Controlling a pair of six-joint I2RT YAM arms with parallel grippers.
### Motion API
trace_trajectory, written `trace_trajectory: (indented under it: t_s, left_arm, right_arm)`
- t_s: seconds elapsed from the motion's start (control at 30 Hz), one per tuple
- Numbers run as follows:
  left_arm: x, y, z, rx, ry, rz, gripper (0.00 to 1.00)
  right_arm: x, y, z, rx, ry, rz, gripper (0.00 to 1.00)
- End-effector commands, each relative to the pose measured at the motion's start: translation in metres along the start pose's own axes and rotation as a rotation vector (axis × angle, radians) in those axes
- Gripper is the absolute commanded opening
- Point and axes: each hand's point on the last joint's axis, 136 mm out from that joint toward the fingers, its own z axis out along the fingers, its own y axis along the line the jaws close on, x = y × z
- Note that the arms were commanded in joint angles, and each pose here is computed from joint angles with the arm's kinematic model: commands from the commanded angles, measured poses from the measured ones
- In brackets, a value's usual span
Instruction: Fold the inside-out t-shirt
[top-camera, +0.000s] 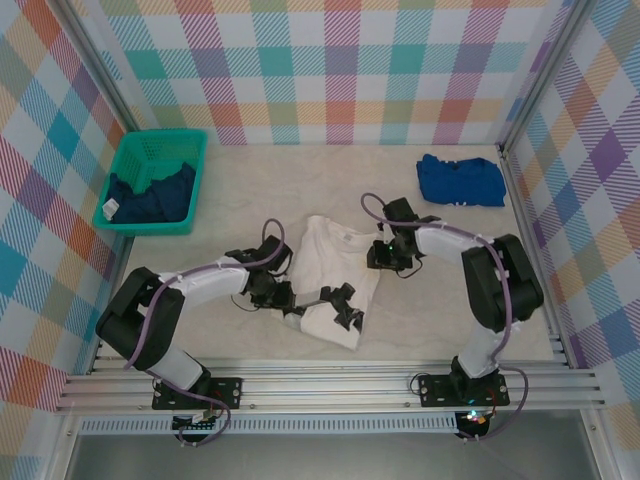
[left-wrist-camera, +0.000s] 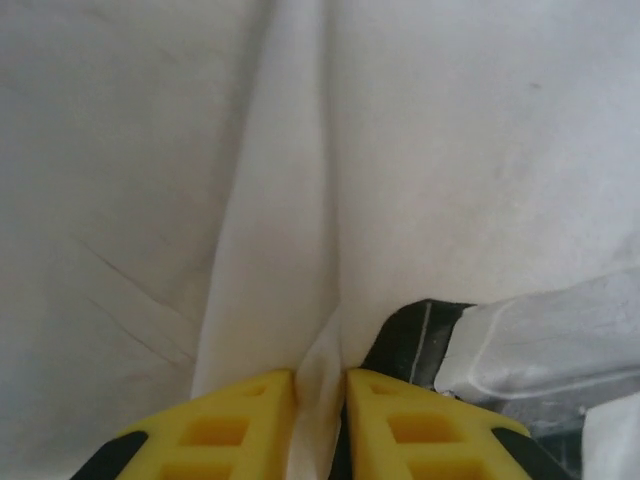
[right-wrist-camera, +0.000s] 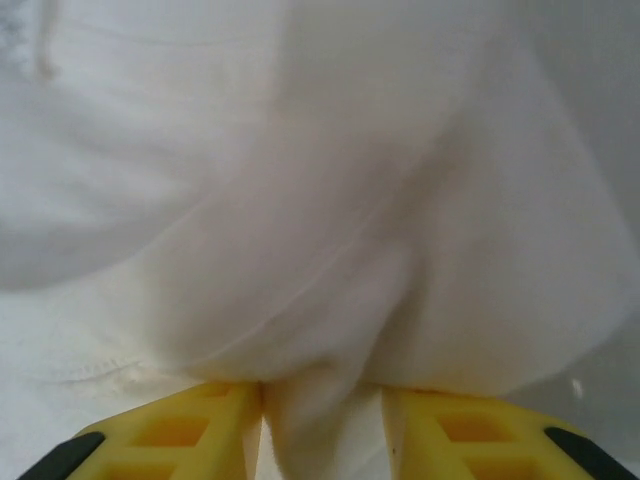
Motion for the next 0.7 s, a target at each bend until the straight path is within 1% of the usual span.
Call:
trace_trajectory:
  t_s: [0.0,0.1,0.13,0.17,0.2,0.3,0.33,0.4,0.47,0.5,0.57,0.67]
  left_arm:
    - [0.03,-0.021,0.002,0.061,0.074,0.064,0.2]
    - [0.022,-0.039,-0.009,0.119,0.024,0.083,0.2]
    - [0.014,-0.04,-0.015,0.11,-0.015,0.086,0.22]
    - [0.003,-0.036,-0.024,0.076,-0.07,0.084,0.26]
    - [-0.009,-0.032,-0.032,0.048,-0.12,0.077,0.28]
    - [-0.052,-0.021,-0.059,0.032,-0.278,0.012,0.41]
    - [-0.069,-0.02,-0.069,0.055,-0.337,-0.011,0.46]
    - [-0.1,-0.017,-0.082,0.102,-0.438,-0.044,0.61]
    - [-0.132,-0.012,-0.089,0.142,-0.504,-0.066,0.71]
    - [-0.142,-0.007,-0.086,0.147,-0.503,-0.077,0.73]
    - [-0.164,0.003,-0.077,0.159,-0.487,-0.096,0.79]
    - [-0.185,0.008,-0.061,0.193,-0.451,-0.098,0.82]
  right_arm:
    - [-0.023,-0.009,0.003,0.094,-0.019,-0.081,0.34]
    - [-0.04,-0.002,-0.009,0.095,-0.053,-0.138,0.35]
    - [-0.046,0.001,-0.017,0.096,-0.077,-0.157,0.37]
    - [-0.05,0.003,-0.025,0.094,-0.101,-0.172,0.38]
    - [-0.053,0.004,-0.032,0.088,-0.115,-0.179,0.4]
    - [-0.062,0.004,-0.048,0.008,-0.154,-0.146,0.46]
    - [-0.067,0.003,-0.052,-0.037,-0.169,-0.117,0.49]
    - [-0.079,0.003,-0.055,-0.113,-0.192,-0.078,0.57]
    - [-0.092,0.002,-0.053,-0.124,-0.211,-0.068,0.63]
    - [-0.095,0.0,-0.049,-0.123,-0.201,-0.061,0.64]
    - [-0.102,0.001,-0.039,-0.142,-0.171,-0.048,0.73]
    - [-0.105,0.01,-0.027,-0.204,-0.14,-0.028,0.78]
